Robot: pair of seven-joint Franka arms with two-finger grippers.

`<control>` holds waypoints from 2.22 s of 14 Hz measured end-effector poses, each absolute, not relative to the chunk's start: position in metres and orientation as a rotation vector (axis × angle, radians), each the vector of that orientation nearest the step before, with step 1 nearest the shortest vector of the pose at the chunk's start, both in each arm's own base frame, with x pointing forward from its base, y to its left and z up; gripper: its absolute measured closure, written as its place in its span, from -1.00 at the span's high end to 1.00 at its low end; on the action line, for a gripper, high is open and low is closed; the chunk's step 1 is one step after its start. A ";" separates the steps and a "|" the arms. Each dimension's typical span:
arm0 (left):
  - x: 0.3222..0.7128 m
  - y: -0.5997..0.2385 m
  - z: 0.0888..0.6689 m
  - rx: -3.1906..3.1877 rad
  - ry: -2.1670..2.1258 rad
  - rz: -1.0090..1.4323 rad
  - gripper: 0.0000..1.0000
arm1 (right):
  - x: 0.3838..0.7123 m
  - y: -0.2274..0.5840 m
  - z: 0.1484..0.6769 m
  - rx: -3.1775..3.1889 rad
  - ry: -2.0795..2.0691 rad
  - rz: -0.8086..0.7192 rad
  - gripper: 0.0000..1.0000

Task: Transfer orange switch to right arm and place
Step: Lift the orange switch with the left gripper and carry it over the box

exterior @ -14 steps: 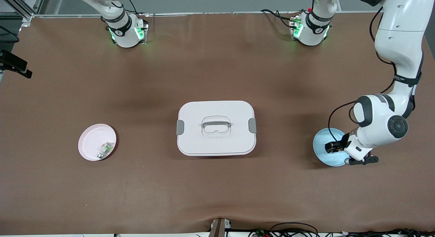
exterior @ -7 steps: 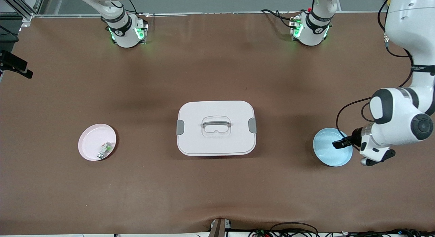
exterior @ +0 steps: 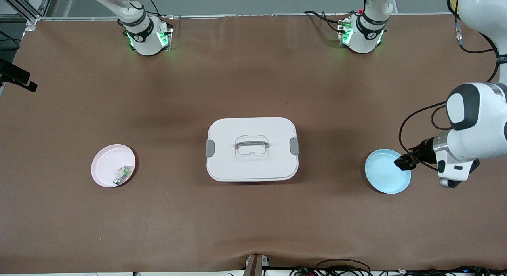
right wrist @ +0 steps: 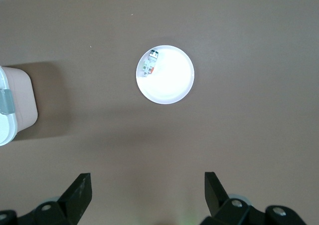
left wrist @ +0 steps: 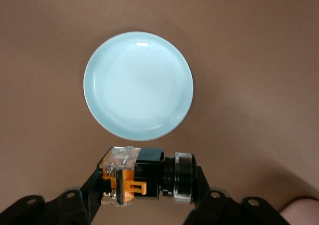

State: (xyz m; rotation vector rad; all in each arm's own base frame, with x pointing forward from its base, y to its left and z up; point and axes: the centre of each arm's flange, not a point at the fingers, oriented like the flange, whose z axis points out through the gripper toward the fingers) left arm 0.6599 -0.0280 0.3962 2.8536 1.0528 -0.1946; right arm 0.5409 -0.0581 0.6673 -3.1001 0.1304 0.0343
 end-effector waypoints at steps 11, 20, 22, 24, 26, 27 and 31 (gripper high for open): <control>0.620 -0.213 0.450 2.538 1.496 -0.338 0.44 | 0.540 -0.061 0.669 -3.099 0.141 0.029 1.00; 0.582 -0.319 0.522 2.200 1.588 -0.633 0.44 | 0.545 -0.086 0.624 -2.987 0.214 0.266 1.00; 0.581 -0.329 0.534 2.114 1.563 -0.689 0.44 | 0.553 -0.082 0.605 -2.901 0.211 0.317 1.00; 0.586 -0.331 0.546 1.990 1.557 -0.746 0.44 | 0.556 -0.081 0.589 -2.795 0.213 0.372 1.00; 0.590 -0.335 0.557 1.862 1.582 -0.794 0.44 | 0.559 -0.072 0.585 -2.706 0.194 0.378 1.00; 0.592 -0.338 0.563 1.800 1.600 -0.804 0.44 | 0.561 -0.064 0.588 -2.657 0.175 0.363 1.00; 0.583 -0.378 0.576 1.610 1.653 -0.803 0.44 | 0.574 -0.036 0.601 -2.488 0.176 0.254 1.00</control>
